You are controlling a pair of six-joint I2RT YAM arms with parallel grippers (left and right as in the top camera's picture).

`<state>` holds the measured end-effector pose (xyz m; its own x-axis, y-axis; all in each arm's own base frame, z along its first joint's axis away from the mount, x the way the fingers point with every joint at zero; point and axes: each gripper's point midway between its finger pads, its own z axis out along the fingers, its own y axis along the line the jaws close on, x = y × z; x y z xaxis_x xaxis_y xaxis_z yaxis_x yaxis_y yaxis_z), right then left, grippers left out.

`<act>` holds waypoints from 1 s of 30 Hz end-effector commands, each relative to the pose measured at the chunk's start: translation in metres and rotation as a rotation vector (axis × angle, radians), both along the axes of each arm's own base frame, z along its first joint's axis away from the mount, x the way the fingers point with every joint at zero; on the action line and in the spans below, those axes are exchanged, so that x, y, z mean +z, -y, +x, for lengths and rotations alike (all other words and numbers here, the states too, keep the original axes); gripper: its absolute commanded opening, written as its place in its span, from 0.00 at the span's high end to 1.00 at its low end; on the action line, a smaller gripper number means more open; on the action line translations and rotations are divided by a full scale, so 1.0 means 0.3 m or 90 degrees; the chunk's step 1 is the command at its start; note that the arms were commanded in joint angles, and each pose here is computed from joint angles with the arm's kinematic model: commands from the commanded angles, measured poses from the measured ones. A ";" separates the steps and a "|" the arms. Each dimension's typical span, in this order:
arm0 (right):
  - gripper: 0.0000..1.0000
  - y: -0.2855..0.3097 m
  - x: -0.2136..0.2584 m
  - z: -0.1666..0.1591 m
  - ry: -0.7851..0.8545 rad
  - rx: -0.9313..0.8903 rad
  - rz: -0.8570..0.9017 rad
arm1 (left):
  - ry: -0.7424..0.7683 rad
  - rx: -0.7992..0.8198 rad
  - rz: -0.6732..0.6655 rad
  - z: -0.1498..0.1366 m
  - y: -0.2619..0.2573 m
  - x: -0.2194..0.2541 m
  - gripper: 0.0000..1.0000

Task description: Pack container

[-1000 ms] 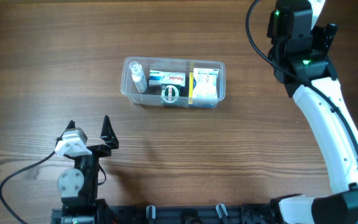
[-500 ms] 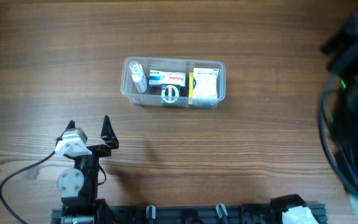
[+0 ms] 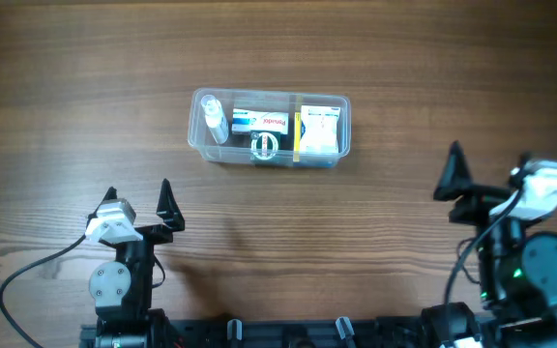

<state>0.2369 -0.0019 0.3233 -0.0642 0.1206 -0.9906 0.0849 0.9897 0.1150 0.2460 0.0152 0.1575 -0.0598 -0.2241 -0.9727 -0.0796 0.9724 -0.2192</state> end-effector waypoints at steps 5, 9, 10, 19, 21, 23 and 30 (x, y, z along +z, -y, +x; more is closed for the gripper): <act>0.00 -0.080 -0.082 -0.026 0.175 0.104 0.018 | 0.001 -0.002 0.012 -0.001 -0.001 -0.002 0.00; 0.00 -0.099 -0.143 -0.022 0.201 0.130 0.013 | 0.001 -0.002 0.012 -0.001 -0.001 -0.002 0.00; 0.00 -0.101 -0.165 -0.018 0.198 0.135 0.011 | 0.001 -0.002 0.012 -0.001 -0.001 -0.002 0.00; 0.00 -0.081 -0.273 0.010 0.171 0.123 0.004 | 0.001 -0.002 0.012 -0.001 -0.001 -0.002 0.00; 0.00 -0.081 -0.293 0.010 0.170 0.123 0.004 | 0.001 -0.002 0.012 -0.001 -0.001 -0.002 0.00; 0.00 -0.082 -0.306 0.006 0.174 0.124 0.006 | 0.001 -0.002 0.012 -0.001 -0.001 -0.002 0.00; 0.00 -0.084 -0.386 0.022 0.132 0.125 0.010 | 0.001 -0.002 0.012 -0.001 -0.001 -0.002 0.00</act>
<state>0.2429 0.0200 0.2179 0.1421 0.1404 -0.9798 -0.1173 0.9853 0.1241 0.2460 0.0151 0.1576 -0.0596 -0.2241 -0.9727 -0.0791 0.9725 -0.2192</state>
